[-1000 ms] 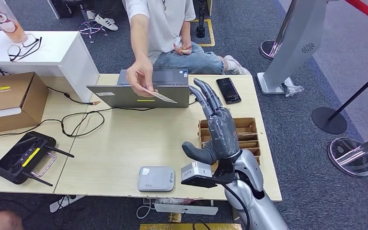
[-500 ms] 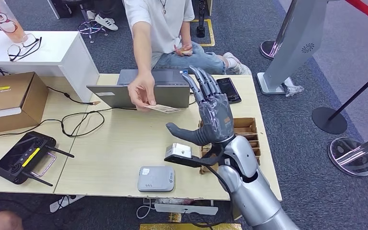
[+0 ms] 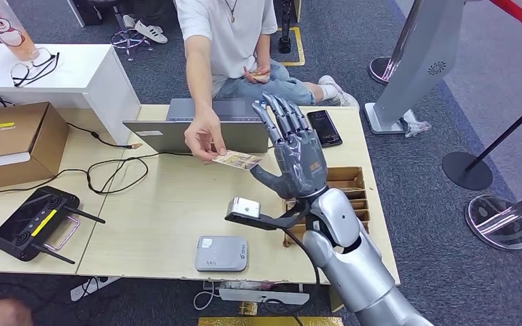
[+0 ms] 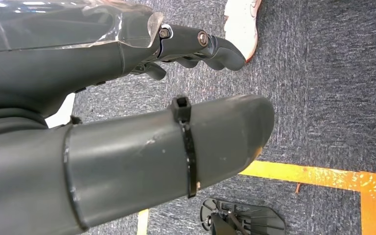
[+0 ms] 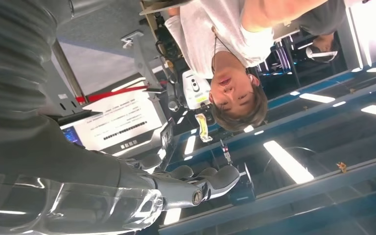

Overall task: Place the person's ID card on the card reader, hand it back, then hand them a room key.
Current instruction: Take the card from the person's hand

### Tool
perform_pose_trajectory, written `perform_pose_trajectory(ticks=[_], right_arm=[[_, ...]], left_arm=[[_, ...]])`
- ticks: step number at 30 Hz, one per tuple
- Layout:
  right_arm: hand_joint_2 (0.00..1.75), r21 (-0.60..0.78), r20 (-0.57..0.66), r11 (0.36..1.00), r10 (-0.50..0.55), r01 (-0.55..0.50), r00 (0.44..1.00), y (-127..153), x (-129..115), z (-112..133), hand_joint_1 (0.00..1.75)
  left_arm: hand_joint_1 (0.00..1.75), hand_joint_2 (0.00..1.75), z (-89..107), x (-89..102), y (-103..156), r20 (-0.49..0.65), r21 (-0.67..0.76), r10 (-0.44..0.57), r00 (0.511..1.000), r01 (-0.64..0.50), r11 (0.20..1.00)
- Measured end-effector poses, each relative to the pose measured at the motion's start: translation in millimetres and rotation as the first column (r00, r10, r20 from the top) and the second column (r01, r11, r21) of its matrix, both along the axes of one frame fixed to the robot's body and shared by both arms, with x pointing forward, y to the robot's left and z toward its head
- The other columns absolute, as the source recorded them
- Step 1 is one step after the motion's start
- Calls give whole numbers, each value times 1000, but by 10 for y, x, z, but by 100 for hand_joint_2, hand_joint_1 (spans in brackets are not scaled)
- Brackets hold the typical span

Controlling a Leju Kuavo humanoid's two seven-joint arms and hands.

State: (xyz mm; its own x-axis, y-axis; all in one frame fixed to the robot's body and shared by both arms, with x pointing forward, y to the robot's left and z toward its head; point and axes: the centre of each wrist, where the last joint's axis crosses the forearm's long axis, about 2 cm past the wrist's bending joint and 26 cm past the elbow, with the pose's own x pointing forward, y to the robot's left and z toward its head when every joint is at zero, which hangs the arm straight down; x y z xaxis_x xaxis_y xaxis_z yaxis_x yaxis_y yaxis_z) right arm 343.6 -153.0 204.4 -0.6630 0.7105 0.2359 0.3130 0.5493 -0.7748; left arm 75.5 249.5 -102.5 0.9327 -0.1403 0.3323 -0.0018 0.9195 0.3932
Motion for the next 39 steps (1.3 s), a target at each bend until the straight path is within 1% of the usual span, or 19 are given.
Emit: perform_pose_trajectory(ticks=[13, 15, 17, 19, 21, 22, 26, 30, 34, 39], right_arm=[[175, -69, 33, 997, -34, 36, 999, 27, 11, -12, 0], [175, -70, 30, 997, -35, 37, 999, 27, 11, -13, 3], [175, -74, 26, 997, -34, 36, 999, 27, 12, -13, 73], [175, -77, 22, 996, -31, 33, 999, 30, 11, -15, 148], [175, -81, 19, 996, -28, 30, 999, 34, 9, -17, 162], [175, -83, 17, 996, -27, 28, 999, 36, 8, -19, 165], [175, -94, 9, 995, -20, 21, 1000, 41, 5, -24, 161], [175, -98, 6, 995, -17, 17, 1000, 43, 3, -27, 159], [175, -102, 2, 995, -12, 12, 1000, 45, 3, -28, 173], [175, -105, -1, 994, -6, 6, 1000, 48, 3, -28, 175]], left_arm=[[0, 0, 0, 1, 0, 5, 1, 0, 1000, 0, 1000], [0, 0, 0, 1, 0, 5, 0, 0, 1000, 0, 1000], [0, 0, 0, 1, 0, 5, 0, 0, 1000, 0, 1000], [0, 0, 0, 1, 0, 6, 0, 0, 1000, 0, 1000], [0, 0, 0, 2, 0, 6, 1, -1, 1000, 1, 1000], [0, 0, 1, 2, 0, 7, 4, -6, 1000, 6, 1000], [0, 0, 3, 11, -3, 13, 17, -46, 999, 46, 999], [0, 0, 4, 16, 0, 16, 6, -5, 1000, 5, 1000], [0, 0, 4, 16, 15, 13, 29, -6, 1000, 5, 1000], [0, 0, 3, 13, 32, 10, 38, -12, 1000, 12, 999]])
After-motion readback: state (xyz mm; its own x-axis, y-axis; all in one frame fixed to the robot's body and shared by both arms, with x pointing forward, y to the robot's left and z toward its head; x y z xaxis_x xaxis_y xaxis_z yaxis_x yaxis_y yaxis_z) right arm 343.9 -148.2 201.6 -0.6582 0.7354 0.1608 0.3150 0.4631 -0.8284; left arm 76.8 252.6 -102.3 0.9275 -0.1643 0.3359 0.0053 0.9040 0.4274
